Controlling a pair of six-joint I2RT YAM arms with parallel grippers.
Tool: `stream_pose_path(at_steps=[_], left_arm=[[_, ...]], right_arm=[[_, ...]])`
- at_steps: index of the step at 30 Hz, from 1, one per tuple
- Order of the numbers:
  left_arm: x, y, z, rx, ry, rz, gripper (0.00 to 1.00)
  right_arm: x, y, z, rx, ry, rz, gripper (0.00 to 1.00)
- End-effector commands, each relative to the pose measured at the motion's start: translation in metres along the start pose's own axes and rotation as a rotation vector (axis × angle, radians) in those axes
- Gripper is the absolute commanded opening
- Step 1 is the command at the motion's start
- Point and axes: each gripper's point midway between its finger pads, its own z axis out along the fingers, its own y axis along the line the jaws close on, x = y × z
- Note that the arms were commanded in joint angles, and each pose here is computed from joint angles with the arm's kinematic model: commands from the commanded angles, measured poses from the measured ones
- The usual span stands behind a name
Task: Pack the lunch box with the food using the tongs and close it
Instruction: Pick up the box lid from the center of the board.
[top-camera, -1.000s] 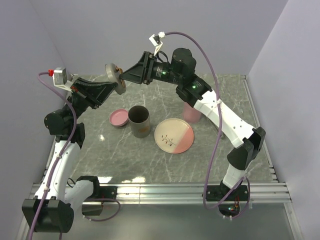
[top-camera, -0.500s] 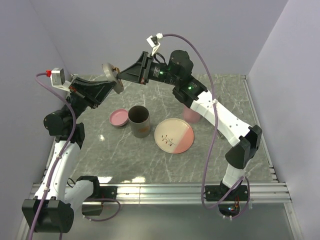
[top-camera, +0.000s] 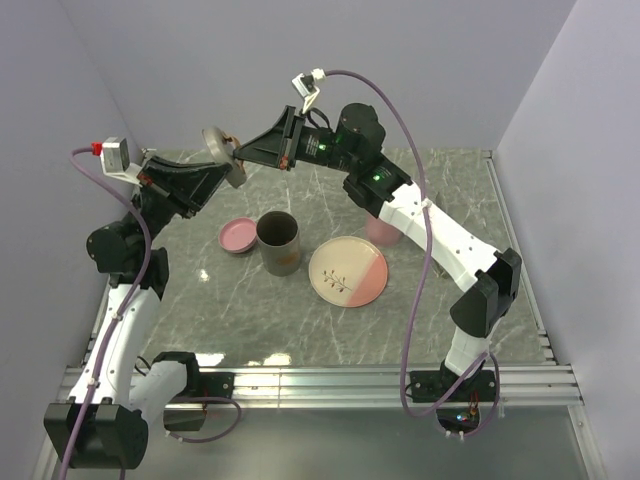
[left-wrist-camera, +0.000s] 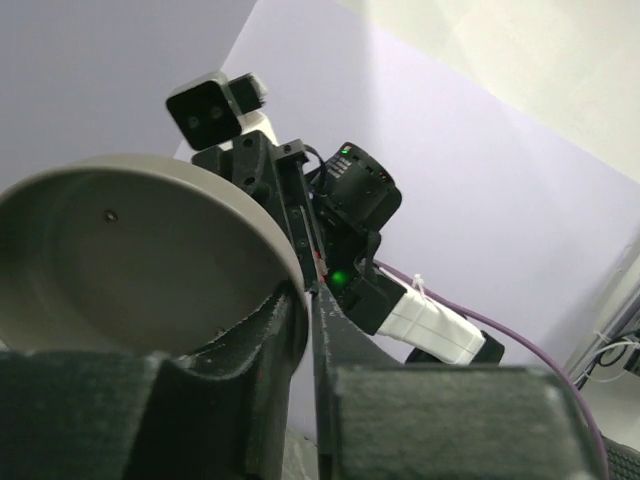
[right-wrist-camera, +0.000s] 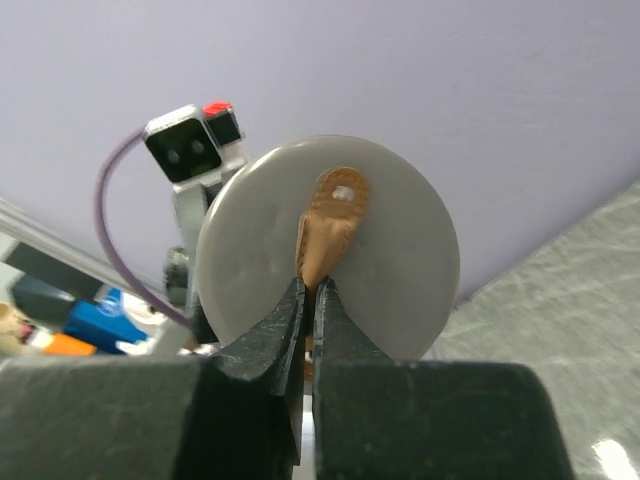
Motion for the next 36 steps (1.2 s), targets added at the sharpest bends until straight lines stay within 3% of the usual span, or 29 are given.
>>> stream_pose_path(at_steps=[1, 2, 3, 4, 9, 11, 15, 19, 24, 27, 36], left_arm=[[-0.002, 0.010, 0.000, -0.054, -0.010, -0.006, 0.20], [-0.001, 0.017, -0.001, -0.084, -0.004, -0.015, 0.27], [0.000, 0.022, -0.001, -0.101, 0.002, -0.015, 0.45], [-0.002, 0.022, -0.001, -0.108, 0.006, 0.017, 0.51], [-0.001, 0.039, -0.003, -0.238, 0.063, 0.084, 0.74], [-0.006, 0.034, -0.003, -0.246, 0.076, 0.179, 0.77], [-0.016, 0.050, -0.012, -0.396, 0.095, 0.287, 0.96], [-0.042, 0.102, -0.047, -0.771, 0.131, 0.398, 1.00], [-0.066, 0.143, -0.078, -1.023, 0.225, 0.462, 0.99], [-0.071, 0.150, -0.086, -1.070, 0.247, 0.500, 0.99], [-0.038, 0.167, -0.099, -1.046, 0.344, 0.418, 0.99]], right_arm=[[0.000, 0.021, -0.008, -0.009, 0.018, -0.127, 0.00], [-0.003, 0.018, -0.009, 0.015, 0.011, -0.155, 0.00], [-0.006, 0.016, -0.011, 0.034, 0.006, -0.223, 0.00], [-0.011, 0.014, -0.016, 0.081, -0.010, -0.244, 0.00], [-0.021, -0.003, -0.037, 0.196, -0.026, -0.383, 0.00], [-0.020, -0.014, -0.048, 0.267, -0.020, -0.417, 0.00], [-0.015, -0.041, -0.066, 0.385, 0.033, -0.549, 0.00], [-0.003, -0.077, -0.081, 0.528, 0.145, -0.599, 0.00], [0.007, -0.116, -0.084, 0.630, 0.307, -0.640, 0.00], [0.017, -0.132, -0.088, 0.674, 0.382, -0.656, 0.00], [0.059, -0.165, -0.086, 0.738, 0.553, -0.690, 0.00]])
